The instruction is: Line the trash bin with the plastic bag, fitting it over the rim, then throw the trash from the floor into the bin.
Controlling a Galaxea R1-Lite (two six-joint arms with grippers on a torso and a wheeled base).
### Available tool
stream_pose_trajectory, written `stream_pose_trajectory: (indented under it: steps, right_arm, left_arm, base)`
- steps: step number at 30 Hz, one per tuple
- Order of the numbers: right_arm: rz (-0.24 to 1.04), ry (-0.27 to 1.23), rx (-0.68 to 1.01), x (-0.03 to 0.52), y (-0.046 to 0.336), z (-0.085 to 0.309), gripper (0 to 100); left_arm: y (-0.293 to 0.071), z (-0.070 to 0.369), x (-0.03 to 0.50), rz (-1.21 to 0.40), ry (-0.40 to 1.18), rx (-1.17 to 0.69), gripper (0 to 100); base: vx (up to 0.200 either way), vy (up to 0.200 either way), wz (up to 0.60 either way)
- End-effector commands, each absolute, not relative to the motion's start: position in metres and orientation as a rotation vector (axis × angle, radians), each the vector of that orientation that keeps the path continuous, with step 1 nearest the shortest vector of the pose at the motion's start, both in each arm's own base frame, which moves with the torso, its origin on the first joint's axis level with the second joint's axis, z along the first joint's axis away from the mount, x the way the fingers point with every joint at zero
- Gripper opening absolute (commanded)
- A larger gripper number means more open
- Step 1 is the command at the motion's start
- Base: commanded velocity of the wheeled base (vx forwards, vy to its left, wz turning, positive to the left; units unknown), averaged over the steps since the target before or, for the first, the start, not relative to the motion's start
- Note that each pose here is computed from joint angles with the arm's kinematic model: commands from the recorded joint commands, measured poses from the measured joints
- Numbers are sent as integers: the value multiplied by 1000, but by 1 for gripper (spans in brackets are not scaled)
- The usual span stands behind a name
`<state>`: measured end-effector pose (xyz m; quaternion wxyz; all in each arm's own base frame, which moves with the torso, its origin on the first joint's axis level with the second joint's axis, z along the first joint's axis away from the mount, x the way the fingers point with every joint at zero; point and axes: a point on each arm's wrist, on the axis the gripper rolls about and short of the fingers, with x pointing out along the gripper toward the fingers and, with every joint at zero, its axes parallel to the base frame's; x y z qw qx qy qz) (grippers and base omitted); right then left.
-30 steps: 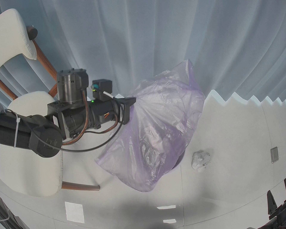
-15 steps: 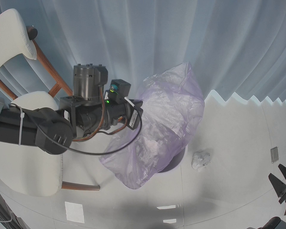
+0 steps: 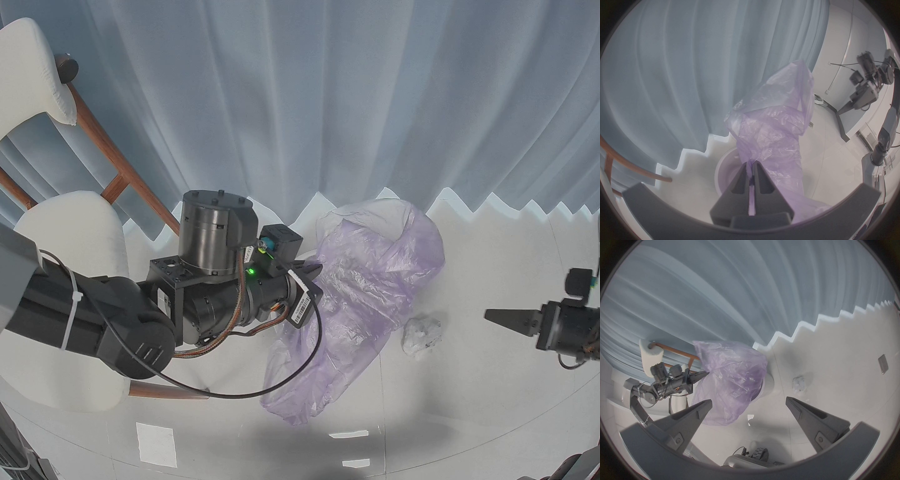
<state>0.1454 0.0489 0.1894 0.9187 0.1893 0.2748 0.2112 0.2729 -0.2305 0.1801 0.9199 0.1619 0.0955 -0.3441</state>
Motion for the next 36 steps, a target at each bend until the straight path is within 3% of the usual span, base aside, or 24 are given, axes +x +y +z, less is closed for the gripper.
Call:
stream_pose_trajectory:
  steps: [1, 8, 17, 24, 30, 31, 36]
  right_arm:
    - [464, 732, 379, 228, 86, 162, 100]
    - [476, 755, 311, 248, 93, 148, 100]
    - [490, 742, 287, 252, 94, 147, 100]
    - [542, 832, 223, 252, 114, 117, 100]
    - [606, 815, 193, 265, 143, 95, 100]
    - [615, 804, 189, 267, 148, 91, 0]
    - [628, 751, 164, 286, 175, 77, 0]
  left_arm:
    - [-215, 181, 269, -683, 198, 317, 0]
    - [-212, 186, 270, -679, 205, 229, 0]
    - [-216, 187, 269, -658, 202, 232, 0]
    - [-212, 197, 268, -608, 176, 226, 0]
    - [-206, 208, 261, -605, 147, 213, 0]
    - [-206, 209, 260, -605, 146, 213, 0]
    - [-201, 209, 258, -597, 149, 213, 0]
  base:
    - [0, 0, 0]
    - [0, 0, 0]
    - [133, 0, 0]
    - [0, 0, 0]
    - [0, 0, 0]
    - [0, 0, 0]
    - [0, 0, 0]
